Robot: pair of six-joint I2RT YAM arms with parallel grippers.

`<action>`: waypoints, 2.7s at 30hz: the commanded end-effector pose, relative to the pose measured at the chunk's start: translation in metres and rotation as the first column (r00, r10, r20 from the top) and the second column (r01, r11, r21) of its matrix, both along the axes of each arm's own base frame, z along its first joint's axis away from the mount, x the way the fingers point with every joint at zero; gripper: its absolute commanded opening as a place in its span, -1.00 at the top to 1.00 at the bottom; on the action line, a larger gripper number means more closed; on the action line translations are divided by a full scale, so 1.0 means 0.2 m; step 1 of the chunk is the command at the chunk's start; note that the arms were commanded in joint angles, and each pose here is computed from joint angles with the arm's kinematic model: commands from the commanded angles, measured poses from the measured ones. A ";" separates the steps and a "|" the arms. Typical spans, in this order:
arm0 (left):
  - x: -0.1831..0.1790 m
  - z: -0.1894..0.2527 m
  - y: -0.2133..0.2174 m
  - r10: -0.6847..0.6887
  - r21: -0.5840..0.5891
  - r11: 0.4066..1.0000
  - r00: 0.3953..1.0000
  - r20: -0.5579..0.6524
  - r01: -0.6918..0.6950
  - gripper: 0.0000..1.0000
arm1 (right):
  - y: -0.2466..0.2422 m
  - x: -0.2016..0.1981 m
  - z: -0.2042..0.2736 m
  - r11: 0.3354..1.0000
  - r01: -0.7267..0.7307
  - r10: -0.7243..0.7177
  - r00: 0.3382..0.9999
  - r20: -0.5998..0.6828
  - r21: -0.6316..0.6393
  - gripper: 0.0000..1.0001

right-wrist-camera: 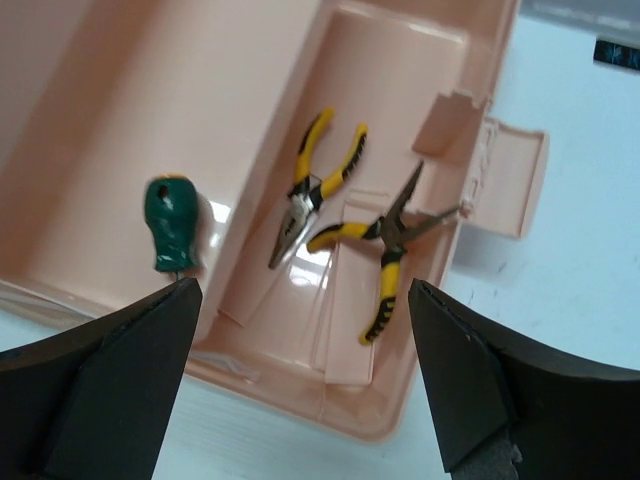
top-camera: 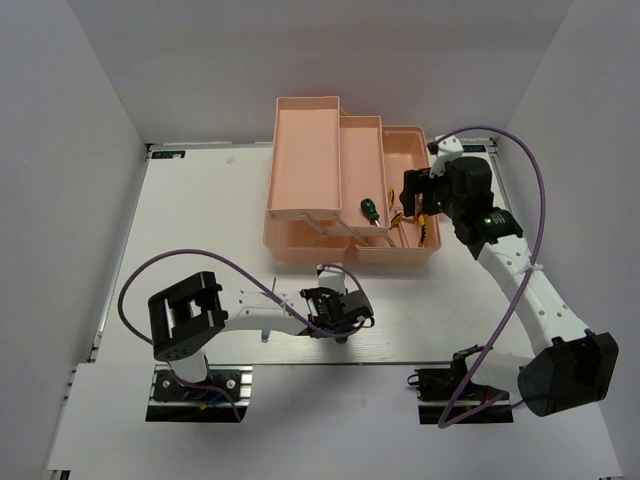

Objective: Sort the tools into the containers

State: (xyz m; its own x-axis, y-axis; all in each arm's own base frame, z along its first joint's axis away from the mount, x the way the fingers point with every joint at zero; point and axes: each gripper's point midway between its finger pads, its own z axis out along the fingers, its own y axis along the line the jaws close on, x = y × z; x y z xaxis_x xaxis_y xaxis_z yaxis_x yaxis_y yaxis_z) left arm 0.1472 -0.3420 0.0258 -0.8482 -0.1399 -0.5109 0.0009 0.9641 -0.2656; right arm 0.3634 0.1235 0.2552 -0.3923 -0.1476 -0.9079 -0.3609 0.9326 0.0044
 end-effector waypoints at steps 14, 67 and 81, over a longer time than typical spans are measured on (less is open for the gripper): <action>0.12 0.89 -0.38 -0.279 -0.086 0.940 0.887 0.368 0.331 0.98 | -0.24 -0.14 -0.22 0.987 0.127 -0.114 0.985 -0.126 0.098 0.01; 0.30 0.99 1.09 0.368 -0.175 0.930 0.843 0.392 -0.324 0.38 | 0.74 -1.02 -0.53 0.505 -0.850 0.844 0.451 -0.291 0.150 1.00; -0.04 0.33 1.40 0.664 0.130 0.732 0.743 0.084 -0.669 -0.69 | 1.14 -0.94 -0.73 0.706 -0.708 0.627 0.615 -0.479 0.016 0.20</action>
